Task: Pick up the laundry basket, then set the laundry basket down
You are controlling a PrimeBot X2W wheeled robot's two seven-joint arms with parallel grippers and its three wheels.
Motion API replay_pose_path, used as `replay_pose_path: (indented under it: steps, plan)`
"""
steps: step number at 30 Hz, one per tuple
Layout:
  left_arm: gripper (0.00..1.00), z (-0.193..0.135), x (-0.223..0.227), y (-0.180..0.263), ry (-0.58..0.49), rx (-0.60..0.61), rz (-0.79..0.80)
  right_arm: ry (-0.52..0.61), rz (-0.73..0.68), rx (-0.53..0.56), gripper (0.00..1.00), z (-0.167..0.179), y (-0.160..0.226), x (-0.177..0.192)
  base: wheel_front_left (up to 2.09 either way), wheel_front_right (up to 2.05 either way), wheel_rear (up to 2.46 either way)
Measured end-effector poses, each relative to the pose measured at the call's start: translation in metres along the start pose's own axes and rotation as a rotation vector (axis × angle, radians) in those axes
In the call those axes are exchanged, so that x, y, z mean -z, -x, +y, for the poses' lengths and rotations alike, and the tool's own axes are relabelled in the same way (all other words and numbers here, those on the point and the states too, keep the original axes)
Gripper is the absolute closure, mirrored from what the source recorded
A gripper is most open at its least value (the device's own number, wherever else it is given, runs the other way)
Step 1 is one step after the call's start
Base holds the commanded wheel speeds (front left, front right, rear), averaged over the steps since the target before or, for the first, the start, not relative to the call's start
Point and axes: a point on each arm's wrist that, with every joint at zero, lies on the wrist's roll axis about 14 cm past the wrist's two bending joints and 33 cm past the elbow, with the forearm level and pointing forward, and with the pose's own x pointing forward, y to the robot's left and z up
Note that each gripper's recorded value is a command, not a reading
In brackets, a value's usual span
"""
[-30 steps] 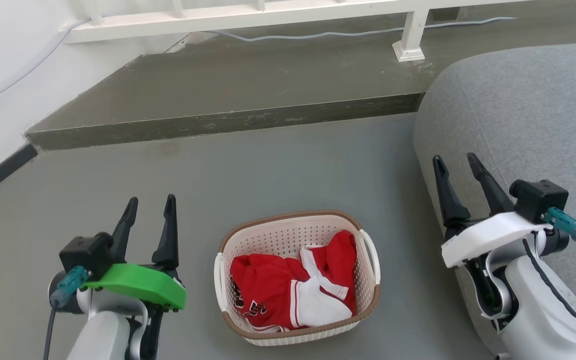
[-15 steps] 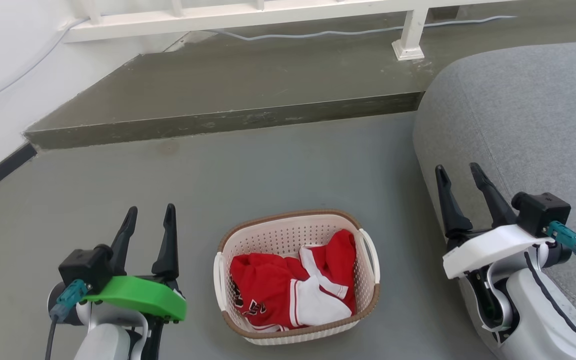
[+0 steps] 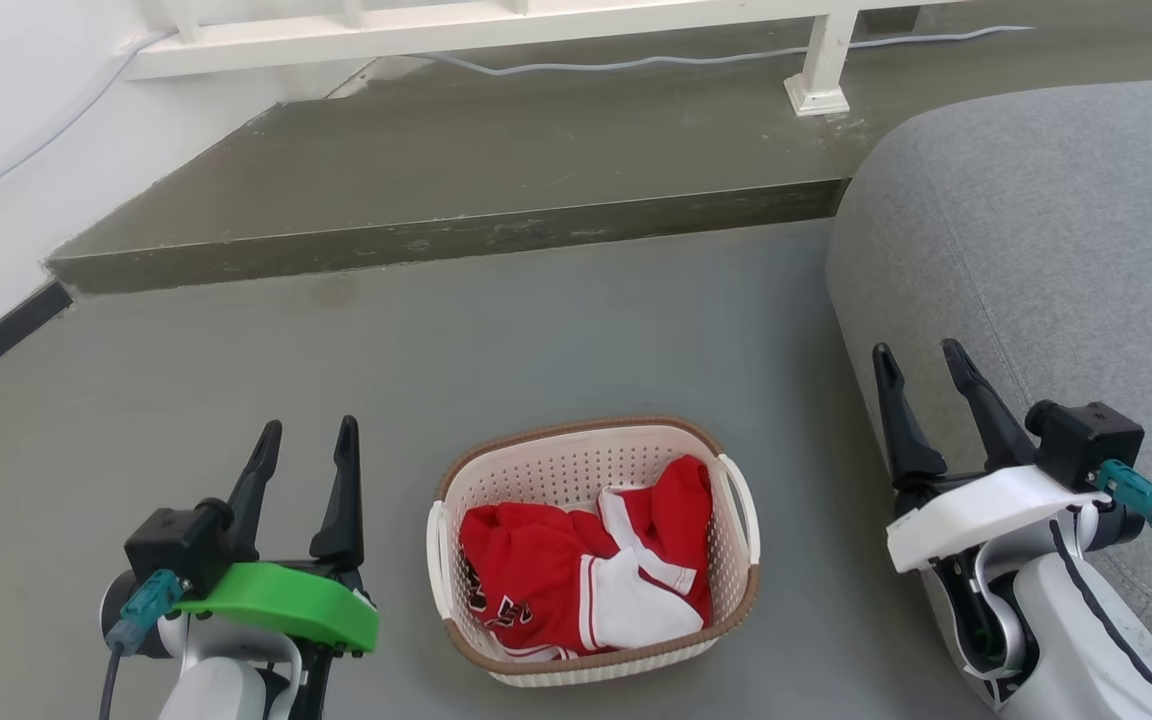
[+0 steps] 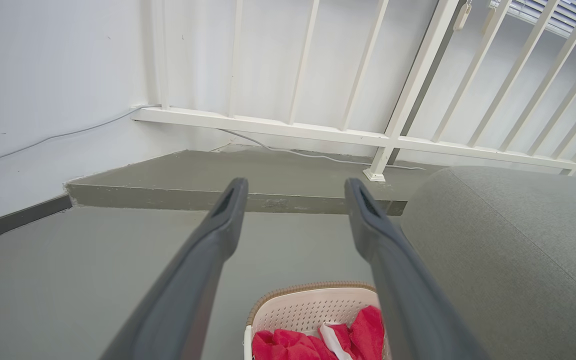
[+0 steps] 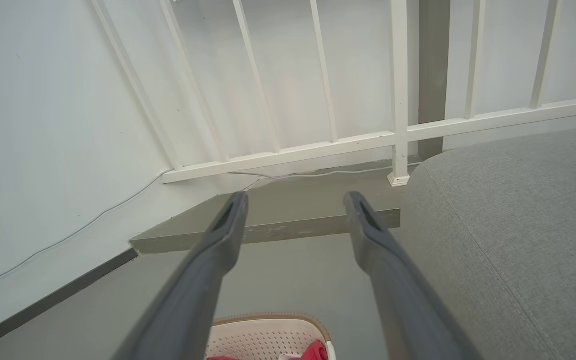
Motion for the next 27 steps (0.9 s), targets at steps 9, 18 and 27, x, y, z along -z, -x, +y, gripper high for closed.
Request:
replay_pose_path:
  steps: [9, 18, 27]
  plan:
    - [0.00, 0.000, -0.001, 0.000, -0.007, 0.005, -0.003, 0.008, -0.006, -0.004, 0.00, 0.000, -0.001, -0.001, 0.00, 0.00, 0.00]
    - [1.00, 0.003, 0.023, 0.010, 0.009, -0.011, 0.069, -0.009, 0.080, 0.024, 1.00, -0.002, 0.014, 0.028, 0.00, 0.00, 0.00]
    - [1.00, 0.008, 0.023, 0.012, 0.069, -0.039, 0.073, -0.075, 0.088, 0.045, 1.00, -0.005, 0.016, 0.029, 0.00, 0.00, 0.00]
